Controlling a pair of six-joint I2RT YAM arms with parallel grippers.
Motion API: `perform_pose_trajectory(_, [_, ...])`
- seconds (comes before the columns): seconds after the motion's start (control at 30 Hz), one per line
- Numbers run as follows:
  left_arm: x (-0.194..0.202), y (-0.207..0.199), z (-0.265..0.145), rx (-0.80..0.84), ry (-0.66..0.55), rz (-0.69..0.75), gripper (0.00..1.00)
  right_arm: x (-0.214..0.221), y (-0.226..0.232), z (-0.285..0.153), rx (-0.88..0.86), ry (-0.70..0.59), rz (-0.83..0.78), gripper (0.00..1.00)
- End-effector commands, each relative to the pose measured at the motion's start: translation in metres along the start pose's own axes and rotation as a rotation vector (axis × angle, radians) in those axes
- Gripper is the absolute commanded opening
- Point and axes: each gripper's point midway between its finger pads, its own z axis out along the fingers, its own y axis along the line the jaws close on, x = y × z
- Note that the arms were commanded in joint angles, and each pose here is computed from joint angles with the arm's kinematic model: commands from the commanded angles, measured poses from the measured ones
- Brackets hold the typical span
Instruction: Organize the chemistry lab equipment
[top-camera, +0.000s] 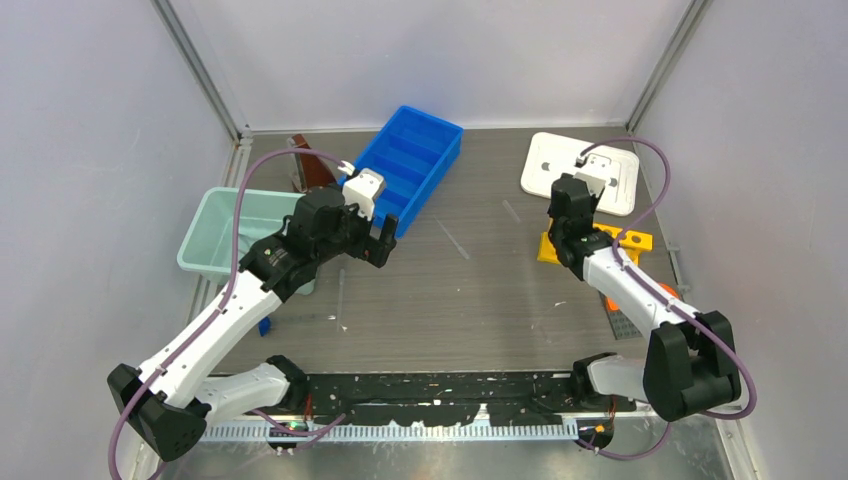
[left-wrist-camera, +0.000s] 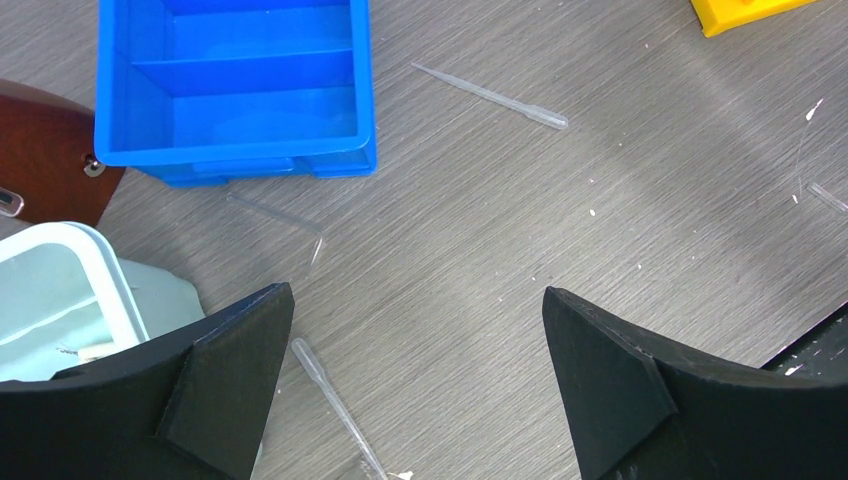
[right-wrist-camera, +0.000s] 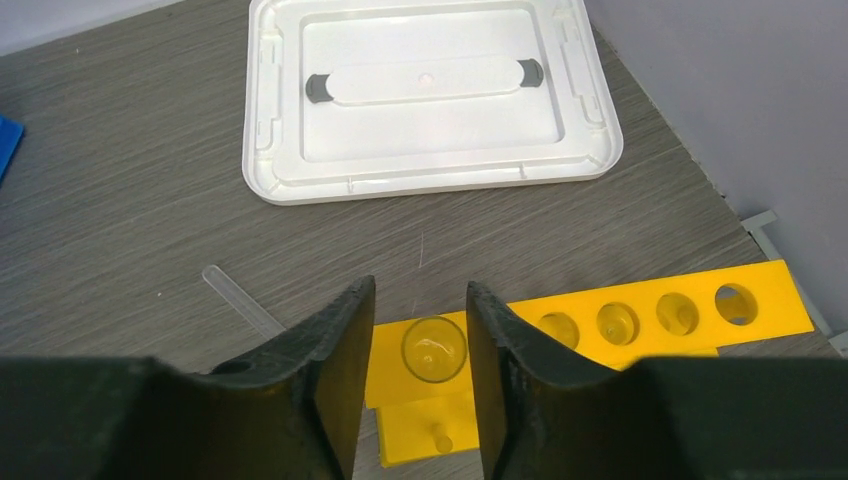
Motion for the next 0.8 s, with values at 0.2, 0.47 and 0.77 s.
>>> perform_pose_trajectory(0.2, [-0.01,0.002,-0.006,-0.01,-0.051,0.017,1.0,-0.037,0.009,-0.017,-0.046,0.026,0.077,0.66])
perform_pose_trajectory(0.47, [-0.011,0.005,-0.01,-0.026,-0.051,0.018,1.0,-0.048,0.012,-0.04,-0.096,0.13,0.06,0.79])
perform_pose_trajectory(0.77, [-0.025,0.038,-0.034,-0.209,-0.135,0.011,1.0,-0.063,0.037,-0.071,-0.276,0.228,0.077,0.71])
